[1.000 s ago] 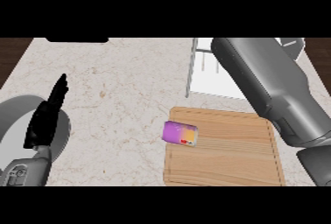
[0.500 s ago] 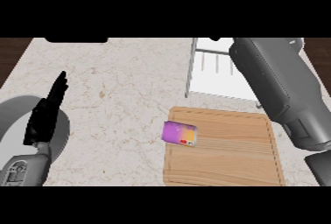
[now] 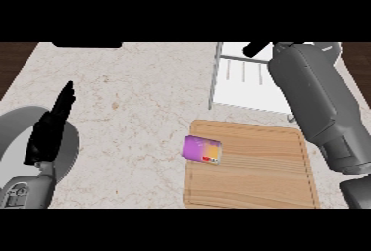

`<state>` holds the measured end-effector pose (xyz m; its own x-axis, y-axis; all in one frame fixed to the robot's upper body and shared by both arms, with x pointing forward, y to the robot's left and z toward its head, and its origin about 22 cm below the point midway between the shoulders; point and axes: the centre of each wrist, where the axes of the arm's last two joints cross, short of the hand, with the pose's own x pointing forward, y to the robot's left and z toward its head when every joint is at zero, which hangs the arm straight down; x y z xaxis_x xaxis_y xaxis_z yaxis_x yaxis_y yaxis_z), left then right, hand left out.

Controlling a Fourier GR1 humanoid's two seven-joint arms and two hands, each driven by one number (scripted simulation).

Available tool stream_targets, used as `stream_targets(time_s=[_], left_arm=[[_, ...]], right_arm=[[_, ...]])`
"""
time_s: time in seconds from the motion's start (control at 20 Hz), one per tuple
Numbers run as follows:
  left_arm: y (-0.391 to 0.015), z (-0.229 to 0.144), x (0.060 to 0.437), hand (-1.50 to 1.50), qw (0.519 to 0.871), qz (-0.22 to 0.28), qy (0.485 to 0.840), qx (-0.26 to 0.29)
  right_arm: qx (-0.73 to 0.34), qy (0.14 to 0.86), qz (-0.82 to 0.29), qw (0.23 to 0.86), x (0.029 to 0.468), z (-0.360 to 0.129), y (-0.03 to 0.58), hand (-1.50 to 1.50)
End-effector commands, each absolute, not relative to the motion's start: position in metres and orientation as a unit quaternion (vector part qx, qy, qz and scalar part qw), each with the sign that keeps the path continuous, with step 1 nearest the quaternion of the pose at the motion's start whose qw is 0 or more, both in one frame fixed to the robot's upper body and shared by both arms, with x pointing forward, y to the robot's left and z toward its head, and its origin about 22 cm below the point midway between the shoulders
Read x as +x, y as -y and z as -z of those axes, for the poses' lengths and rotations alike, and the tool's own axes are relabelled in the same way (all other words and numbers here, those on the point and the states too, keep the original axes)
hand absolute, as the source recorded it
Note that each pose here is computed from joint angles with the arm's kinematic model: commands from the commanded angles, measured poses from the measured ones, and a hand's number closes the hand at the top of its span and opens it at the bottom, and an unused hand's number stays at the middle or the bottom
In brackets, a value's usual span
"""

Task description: Pick the cupcake from the cutting board and place it in the tiered basket

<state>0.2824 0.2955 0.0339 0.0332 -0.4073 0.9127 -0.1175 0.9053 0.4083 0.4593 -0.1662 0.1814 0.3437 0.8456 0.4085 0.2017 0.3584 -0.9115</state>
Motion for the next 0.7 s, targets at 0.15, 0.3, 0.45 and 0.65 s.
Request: stream_targets(time_s=[0.15, 0.3, 0.45, 0.65], left_arm=[[-0.285, -0.031, 0.289, 0.00, 0.688, 0.101, 0.691, 0.197], [-0.292, -0.034, 0.279, 0.00, 0.692, 0.102, 0.686, 0.200], [-0.292, -0.027, 0.282, 0.00, 0.696, 0.100, 0.682, 0.200], [-0.301, -0.032, 0.276, 0.00, 0.690, 0.109, 0.686, 0.202]], right_arm=[[-0.473, 0.578, -0.162, 0.645, 0.450, -0.150, 0.175, -1.50], [-0.482, 0.605, -0.131, 0.620, 0.449, -0.177, 0.191, -1.50], [-0.481, 0.633, -0.103, 0.598, 0.438, -0.189, 0.180, -1.50], [-0.512, 0.607, -0.074, 0.603, 0.432, -0.225, 0.219, -1.50]])
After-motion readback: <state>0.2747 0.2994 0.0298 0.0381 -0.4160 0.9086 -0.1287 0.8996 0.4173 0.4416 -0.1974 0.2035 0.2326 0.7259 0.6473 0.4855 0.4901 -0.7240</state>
